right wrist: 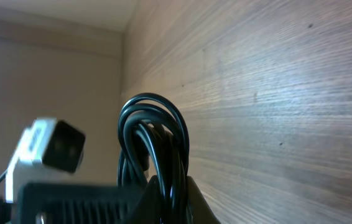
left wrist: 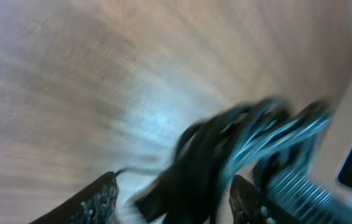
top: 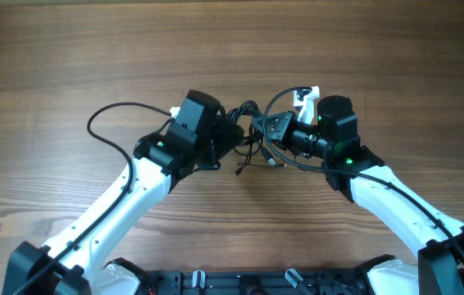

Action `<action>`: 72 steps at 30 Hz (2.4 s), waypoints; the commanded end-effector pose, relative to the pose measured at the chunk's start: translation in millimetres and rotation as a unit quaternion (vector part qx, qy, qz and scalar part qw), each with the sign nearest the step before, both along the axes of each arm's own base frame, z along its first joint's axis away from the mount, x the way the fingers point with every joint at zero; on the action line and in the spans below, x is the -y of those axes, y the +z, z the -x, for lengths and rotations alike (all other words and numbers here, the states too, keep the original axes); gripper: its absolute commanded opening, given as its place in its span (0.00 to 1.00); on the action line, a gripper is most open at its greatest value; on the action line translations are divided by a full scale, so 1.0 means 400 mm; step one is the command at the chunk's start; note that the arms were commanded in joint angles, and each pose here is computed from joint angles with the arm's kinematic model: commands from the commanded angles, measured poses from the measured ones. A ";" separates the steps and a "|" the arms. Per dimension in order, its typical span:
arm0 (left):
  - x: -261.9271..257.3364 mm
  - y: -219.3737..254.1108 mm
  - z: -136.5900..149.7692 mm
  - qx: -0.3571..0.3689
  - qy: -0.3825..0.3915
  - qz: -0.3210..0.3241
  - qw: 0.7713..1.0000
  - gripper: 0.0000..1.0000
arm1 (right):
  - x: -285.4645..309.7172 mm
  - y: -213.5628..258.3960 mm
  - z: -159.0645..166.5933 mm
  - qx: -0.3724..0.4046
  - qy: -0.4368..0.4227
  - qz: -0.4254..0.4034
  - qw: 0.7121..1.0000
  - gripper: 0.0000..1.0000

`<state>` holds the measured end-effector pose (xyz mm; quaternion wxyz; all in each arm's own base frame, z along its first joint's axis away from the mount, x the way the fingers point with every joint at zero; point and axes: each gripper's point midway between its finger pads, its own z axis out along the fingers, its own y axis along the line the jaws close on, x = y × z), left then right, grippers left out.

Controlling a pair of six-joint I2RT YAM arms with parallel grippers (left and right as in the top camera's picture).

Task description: Untangle cables

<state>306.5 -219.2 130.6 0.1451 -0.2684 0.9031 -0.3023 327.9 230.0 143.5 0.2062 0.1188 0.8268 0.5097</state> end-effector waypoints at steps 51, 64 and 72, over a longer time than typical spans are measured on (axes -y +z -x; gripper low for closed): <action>-0.097 0.066 -0.104 0.028 0.144 0.046 0.988 0.04 | -0.164 -0.050 0.061 0.216 0.047 0.204 0.954 0.31; -0.194 0.052 -0.134 0.163 -0.076 -0.164 0.970 0.04 | -0.173 -0.025 0.122 0.210 0.147 0.149 0.955 0.04; -0.182 0.052 -0.128 0.191 -0.147 -0.193 0.951 0.04 | -0.149 0.087 0.167 0.220 0.202 0.058 0.953 0.04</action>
